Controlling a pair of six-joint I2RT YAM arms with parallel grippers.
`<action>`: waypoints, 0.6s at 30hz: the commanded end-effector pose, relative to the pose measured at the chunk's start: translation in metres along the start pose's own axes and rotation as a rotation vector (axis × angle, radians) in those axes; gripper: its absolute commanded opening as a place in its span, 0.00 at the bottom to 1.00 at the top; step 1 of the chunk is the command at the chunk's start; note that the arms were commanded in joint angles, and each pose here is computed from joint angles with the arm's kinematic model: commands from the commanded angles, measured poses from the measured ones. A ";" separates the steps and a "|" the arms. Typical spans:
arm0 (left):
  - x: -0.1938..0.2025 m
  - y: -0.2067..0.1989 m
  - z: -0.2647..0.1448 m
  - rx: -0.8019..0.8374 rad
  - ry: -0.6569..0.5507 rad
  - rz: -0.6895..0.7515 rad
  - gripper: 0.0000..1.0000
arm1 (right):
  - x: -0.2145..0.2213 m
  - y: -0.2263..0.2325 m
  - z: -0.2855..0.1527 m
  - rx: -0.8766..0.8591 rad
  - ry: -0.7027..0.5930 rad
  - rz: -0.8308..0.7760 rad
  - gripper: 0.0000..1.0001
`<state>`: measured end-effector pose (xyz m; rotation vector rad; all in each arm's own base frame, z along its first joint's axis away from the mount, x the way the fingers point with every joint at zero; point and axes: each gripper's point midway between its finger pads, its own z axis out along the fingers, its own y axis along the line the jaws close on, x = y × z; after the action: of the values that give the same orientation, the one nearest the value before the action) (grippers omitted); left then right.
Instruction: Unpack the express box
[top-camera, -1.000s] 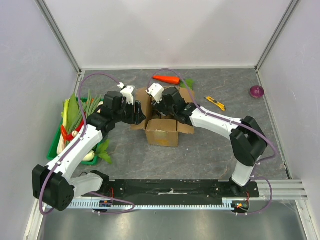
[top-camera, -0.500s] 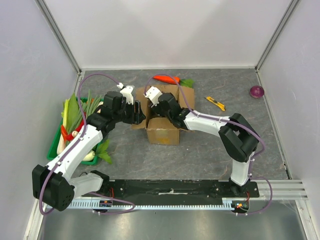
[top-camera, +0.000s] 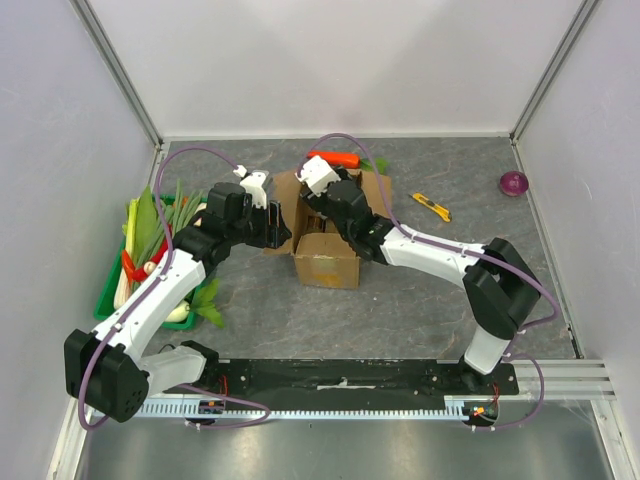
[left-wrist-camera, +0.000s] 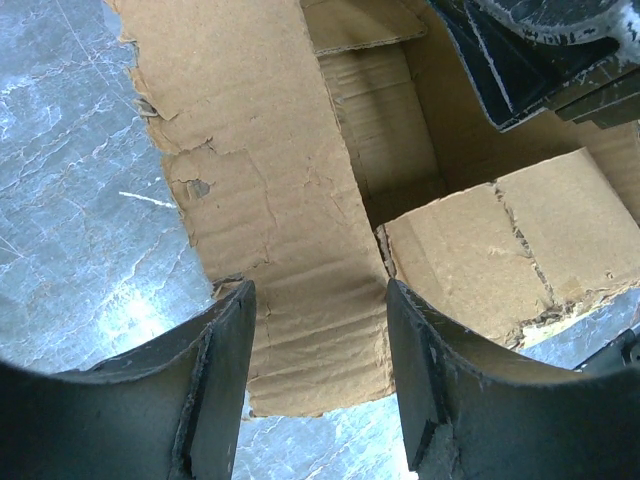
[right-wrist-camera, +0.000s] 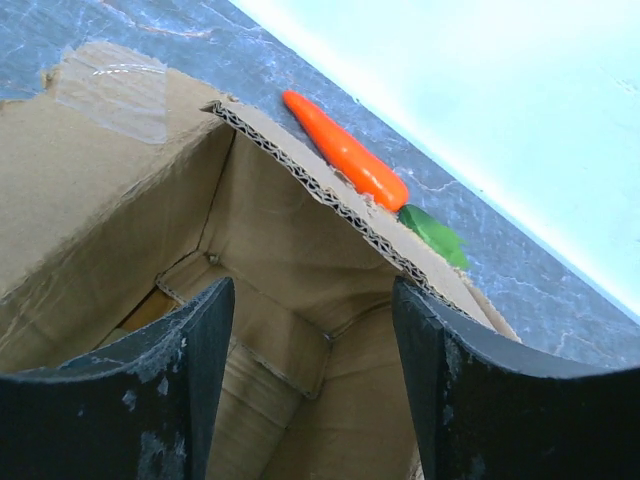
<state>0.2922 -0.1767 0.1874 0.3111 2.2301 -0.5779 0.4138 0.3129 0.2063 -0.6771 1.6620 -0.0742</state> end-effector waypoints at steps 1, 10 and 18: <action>-0.009 -0.004 0.001 0.010 -0.035 -0.013 0.61 | -0.035 -0.023 0.002 0.083 -0.070 -0.005 0.72; -0.007 -0.004 0.001 0.012 -0.031 -0.012 0.61 | -0.046 -0.023 0.024 0.067 -0.065 -0.094 0.78; -0.006 -0.004 0.001 0.016 -0.028 -0.011 0.61 | -0.032 -0.020 0.046 -0.103 -0.005 -0.158 0.85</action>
<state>0.2921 -0.1768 0.1875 0.3111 2.2302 -0.5789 0.4544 0.3226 0.2317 -0.7757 1.6036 -0.1740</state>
